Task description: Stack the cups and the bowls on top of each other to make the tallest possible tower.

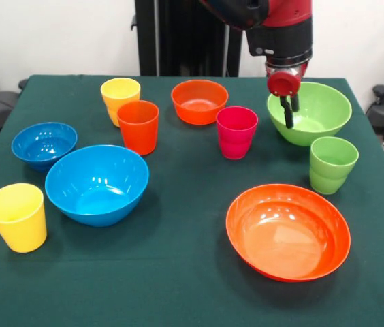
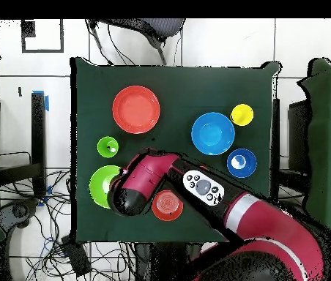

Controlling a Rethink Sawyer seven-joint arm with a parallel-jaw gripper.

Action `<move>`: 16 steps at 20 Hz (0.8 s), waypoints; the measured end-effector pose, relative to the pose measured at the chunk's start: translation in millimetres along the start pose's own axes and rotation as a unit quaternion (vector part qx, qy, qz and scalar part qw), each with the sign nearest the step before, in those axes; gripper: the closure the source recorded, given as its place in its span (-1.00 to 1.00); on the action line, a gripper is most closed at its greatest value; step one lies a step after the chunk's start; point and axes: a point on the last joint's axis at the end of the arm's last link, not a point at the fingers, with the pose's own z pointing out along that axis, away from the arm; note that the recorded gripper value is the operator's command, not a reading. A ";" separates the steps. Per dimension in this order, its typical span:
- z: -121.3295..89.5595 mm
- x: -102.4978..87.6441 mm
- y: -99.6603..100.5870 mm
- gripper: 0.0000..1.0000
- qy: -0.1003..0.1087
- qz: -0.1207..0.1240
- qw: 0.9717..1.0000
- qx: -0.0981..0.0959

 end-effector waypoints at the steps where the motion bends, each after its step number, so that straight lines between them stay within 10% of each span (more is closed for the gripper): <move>1: 1.8 3.3 0.7 -1.00 0.000 0.005 1.000 -0.004; 16: 21.9 28.3 19.6 -1.00 0.011 0.030 0.999 -0.038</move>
